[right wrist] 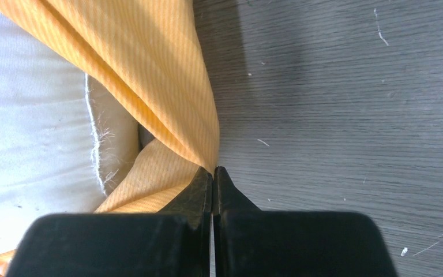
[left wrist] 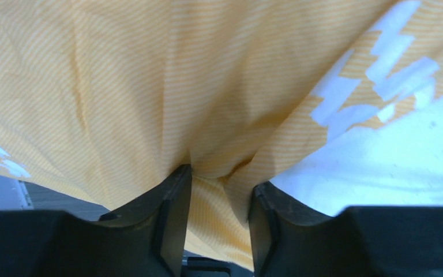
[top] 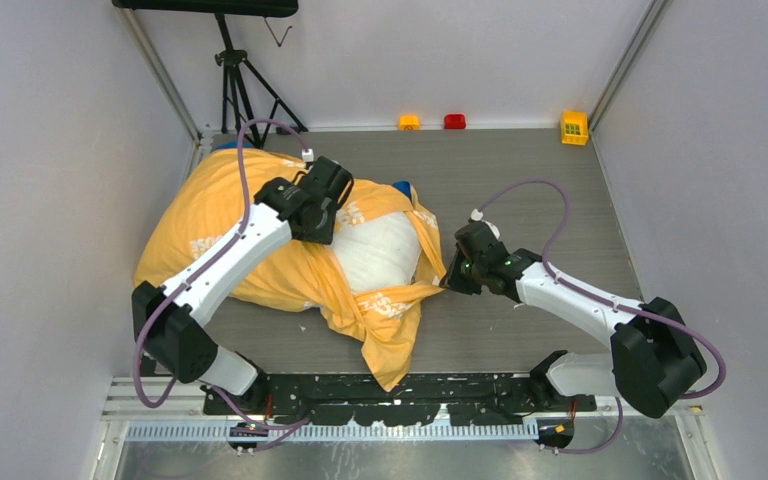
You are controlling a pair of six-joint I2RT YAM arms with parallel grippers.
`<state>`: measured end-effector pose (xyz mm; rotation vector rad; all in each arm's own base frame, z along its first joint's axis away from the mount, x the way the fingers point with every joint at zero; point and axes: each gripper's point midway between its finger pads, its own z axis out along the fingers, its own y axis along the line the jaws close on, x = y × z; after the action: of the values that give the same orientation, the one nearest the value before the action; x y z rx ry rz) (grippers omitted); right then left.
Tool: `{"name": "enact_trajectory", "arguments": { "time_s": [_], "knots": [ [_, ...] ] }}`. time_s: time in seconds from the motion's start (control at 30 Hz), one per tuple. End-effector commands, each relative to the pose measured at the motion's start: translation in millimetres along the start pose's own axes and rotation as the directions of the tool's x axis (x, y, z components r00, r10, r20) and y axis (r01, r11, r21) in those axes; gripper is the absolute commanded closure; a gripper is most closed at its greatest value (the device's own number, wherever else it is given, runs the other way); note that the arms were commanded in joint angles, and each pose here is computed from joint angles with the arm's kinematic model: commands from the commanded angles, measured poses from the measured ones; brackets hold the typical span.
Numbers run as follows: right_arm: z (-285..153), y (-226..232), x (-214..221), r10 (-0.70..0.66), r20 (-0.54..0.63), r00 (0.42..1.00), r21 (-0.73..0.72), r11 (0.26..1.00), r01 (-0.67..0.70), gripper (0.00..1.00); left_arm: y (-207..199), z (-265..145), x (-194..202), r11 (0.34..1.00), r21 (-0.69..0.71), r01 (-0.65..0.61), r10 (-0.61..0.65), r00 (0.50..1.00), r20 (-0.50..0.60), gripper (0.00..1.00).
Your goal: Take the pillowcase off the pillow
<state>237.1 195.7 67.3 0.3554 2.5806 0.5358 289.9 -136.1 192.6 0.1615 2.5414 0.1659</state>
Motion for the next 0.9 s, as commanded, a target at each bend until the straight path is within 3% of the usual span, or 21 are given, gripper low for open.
{"name": "enact_trajectory", "arguments": {
  "time_s": [0.0, 0.17, 0.4, 0.67, 0.8, 0.87],
  "knots": [
    [-6.6, -1.3, -6.1, -0.041, 0.004, 0.999, 0.012, 0.999, 0.041, 1.00, -20.7, -34.9, -3.9, 0.983, 0.181, -0.004, -0.004, 0.999, 0.045, 0.54],
    [-15.9, 20.7, -14.6, -0.065, 0.019, 0.998, -0.077, 0.995, 0.067, 1.00, -47.6, -81.9, -5.4, 0.971, 0.229, -0.074, 0.050, 0.993, 0.109, 0.39],
    [-19.6, 36.9, -14.2, -0.077, -0.002, 0.997, -0.147, 0.986, 0.076, 1.00, -105.1, -114.6, -2.9, 0.933, 0.317, -0.168, 0.121, 0.979, 0.164, 0.35],
    [-22.4, 36.8, -14.5, -0.067, 0.011, 0.998, -0.157, 0.985, 0.067, 1.00, -144.0, -74.4, 17.1, 0.933, 0.276, -0.231, 0.216, 0.973, 0.085, 0.16],
    [-23.8, 37.3, -13.5, -0.067, 0.006, 0.998, -0.159, 0.985, 0.067, 1.00, -155.4, -51.6, 25.7, 0.936, 0.243, -0.254, 0.254, 0.967, 0.031, 0.12],
    [-24.1, 37.1, -13.3, -0.063, 0.006, 0.998, -0.161, 0.985, 0.063, 1.00, -159.4, -41.3, 29.2, 0.940, 0.226, -0.255, 0.259, 0.966, 0.011, 0.03]
  ]
}}
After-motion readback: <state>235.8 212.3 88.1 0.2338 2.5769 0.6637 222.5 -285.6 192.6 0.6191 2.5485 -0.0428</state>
